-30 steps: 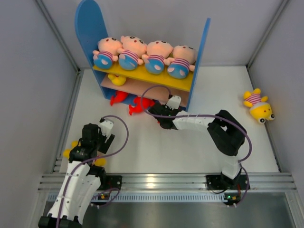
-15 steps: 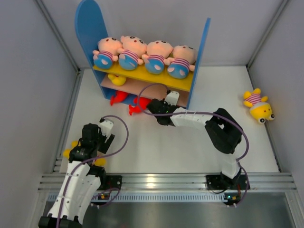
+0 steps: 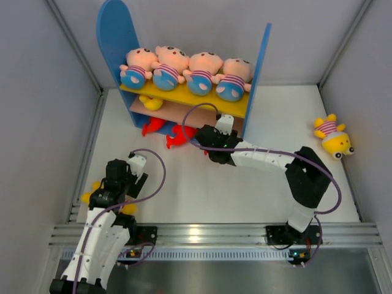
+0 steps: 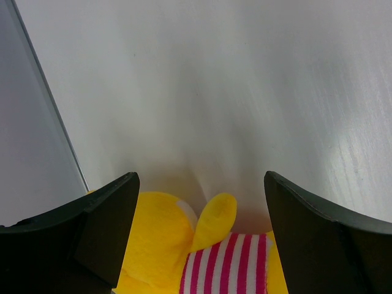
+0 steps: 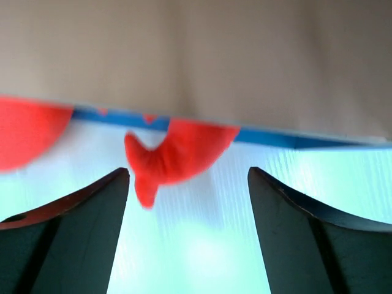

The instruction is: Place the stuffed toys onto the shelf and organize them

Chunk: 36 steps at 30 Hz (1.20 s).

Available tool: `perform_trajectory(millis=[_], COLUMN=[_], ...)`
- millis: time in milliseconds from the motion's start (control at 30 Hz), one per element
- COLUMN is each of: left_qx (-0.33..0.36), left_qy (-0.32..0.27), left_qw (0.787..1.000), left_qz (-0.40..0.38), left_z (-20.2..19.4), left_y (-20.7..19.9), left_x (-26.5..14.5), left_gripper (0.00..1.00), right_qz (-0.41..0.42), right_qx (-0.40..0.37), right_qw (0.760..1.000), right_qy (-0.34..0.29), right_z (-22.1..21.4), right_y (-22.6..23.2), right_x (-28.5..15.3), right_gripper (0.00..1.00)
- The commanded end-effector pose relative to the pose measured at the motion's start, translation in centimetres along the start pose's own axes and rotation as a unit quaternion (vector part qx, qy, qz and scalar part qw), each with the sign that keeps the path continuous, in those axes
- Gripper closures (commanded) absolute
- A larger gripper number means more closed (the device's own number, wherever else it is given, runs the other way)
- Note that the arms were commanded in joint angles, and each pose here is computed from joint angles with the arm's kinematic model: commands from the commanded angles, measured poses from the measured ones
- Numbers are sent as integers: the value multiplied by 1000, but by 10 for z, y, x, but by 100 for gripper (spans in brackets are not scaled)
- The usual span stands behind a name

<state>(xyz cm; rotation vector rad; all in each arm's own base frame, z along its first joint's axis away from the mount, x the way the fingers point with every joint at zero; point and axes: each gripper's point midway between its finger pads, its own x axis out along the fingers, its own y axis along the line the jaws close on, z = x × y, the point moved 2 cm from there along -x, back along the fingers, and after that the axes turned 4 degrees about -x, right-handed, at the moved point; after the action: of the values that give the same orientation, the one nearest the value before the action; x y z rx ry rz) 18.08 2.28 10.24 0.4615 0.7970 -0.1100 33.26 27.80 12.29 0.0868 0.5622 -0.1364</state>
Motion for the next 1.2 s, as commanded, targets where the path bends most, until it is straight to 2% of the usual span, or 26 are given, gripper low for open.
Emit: perform_trajectory(millis=[0, 267, 467, 533, 600, 733, 767, 900, 967, 1033, 1067, 1100, 1167], left_qx=[4, 3, 2, 2, 2, 1, 2, 3, 3, 2, 3, 3, 4], left_qy=[-4, -8, -11, -11, -12, -13, -13, -13, -11, -7, -6, -4, 2], left_qw=[1000, 1000, 1000, 1000, 1000, 1000, 1000, 1000, 1000, 1000, 1000, 1000, 1000], left_qz=[-5, -3, -2, -2, -1, 0, -1, -4, -3, -2, -3, -3, -5], left_z=[0, 1, 1, 1, 2, 2, 2, 2, 1, 0, 0, -1, -2], left_y=[-2, -1, 0, 0, 0, 0, 0, -1, -1, -1, -1, -1, -1], left_x=[2, 0, 0, 0, -1, -1, -1, 0, 0, 1, 1, 1, 3], left_gripper=[11, 11, 11, 11, 11, 11, 11, 11, 11, 11, 11, 11, 12], right_qz=[45, 69, 49, 35, 6, -27, -25, -88, -146, -165, -190, -204, -230], right_qx=[-11, -7, 12, 38, 85, 149, 169, 236, 262, 262, 261, 257, 237], right_qw=[999, 998, 998, 997, 995, 988, 985, 967, 954, 950, 946, 944, 944], right_qy=[-20, 5, 39, 65, 59, 27, 1, -30, -22, -35, -3, -20, 15], right_z=[28, 25, 2, -8, -2, 18, 32, 67, 76, 110, 104, 137, 140], right_y=[0, -61, -117, -140, -173, -224, -232, -300, -345, -366, -381, -391, -403], right_x=[-43, -91, -99, -87, -76, -66, -65, -36, -13, -3, 18, 19, 48], right_gripper=[21, 22, 22, 22, 23, 24, 25, 21, 16, 14, 14, 14, 14])
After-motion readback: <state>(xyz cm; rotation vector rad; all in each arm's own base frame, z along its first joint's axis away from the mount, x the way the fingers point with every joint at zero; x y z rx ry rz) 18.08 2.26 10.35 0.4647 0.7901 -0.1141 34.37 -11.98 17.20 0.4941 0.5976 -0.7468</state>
